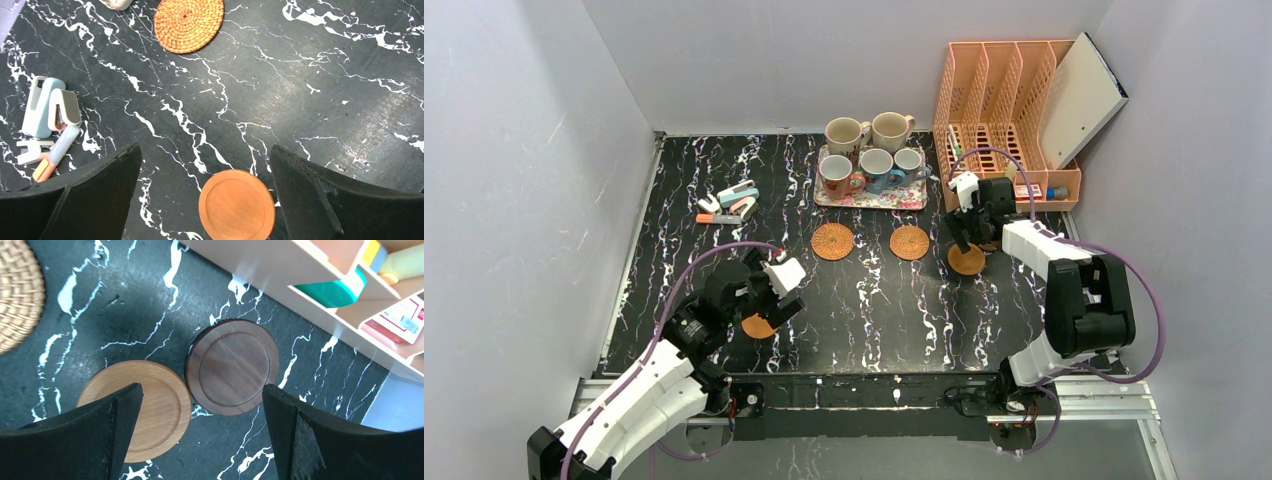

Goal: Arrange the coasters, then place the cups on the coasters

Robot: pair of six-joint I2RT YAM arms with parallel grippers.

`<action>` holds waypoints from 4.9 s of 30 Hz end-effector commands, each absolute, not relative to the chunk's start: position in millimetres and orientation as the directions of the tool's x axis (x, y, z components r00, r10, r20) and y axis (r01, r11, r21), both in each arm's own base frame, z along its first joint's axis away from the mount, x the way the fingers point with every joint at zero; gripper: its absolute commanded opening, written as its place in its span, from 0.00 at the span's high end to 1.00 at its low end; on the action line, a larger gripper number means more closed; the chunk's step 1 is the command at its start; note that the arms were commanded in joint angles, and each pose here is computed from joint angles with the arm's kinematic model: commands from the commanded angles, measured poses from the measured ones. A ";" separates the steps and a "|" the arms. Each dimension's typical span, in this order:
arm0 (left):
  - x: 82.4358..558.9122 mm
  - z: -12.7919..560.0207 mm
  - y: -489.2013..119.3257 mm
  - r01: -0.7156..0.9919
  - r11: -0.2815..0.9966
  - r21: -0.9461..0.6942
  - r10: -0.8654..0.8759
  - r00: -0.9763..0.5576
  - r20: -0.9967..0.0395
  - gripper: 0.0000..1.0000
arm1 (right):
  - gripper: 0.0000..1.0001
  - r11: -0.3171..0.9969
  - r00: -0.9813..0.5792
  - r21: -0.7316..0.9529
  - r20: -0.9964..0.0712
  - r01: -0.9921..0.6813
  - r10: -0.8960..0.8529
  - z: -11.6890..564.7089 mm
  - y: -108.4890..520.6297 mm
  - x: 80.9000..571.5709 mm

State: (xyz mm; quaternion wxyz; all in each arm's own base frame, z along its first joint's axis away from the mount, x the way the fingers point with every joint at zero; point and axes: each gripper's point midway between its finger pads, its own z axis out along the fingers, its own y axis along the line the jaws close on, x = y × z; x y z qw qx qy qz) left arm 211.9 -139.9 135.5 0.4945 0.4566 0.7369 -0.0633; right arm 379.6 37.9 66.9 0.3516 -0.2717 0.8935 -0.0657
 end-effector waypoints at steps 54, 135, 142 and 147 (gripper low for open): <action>208.0 122.4 -142.8 0.755 0.566 0.332 0.606 -0.108 -0.788 0.02 | 0.02 0.921 -0.604 -0.376 -0.712 -0.104 -0.359 149.9 -47.5 408.3; 218.4 113.1 -135.2 0.719 0.595 0.358 0.631 -0.143 -0.762 0.02 | 0.03 0.011 -0.004 -0.022 -0.321 -1.000 -0.947 7.9 209.9 153.2; 218.0 113.7 -134.9 0.718 0.596 0.361 0.629 -0.138 -0.765 0.02 | 0.02 -0.006 0.031 -0.067 -0.380 -0.998 -0.925 15.0 234.0 166.7; 218.3 112.4 -135.0 0.719 0.594 0.361 0.632 -0.139 -0.763 0.02 | 0.02 -0.024 0.058 -0.091 -0.393 -0.996 -0.918 13.5 241.0 168.7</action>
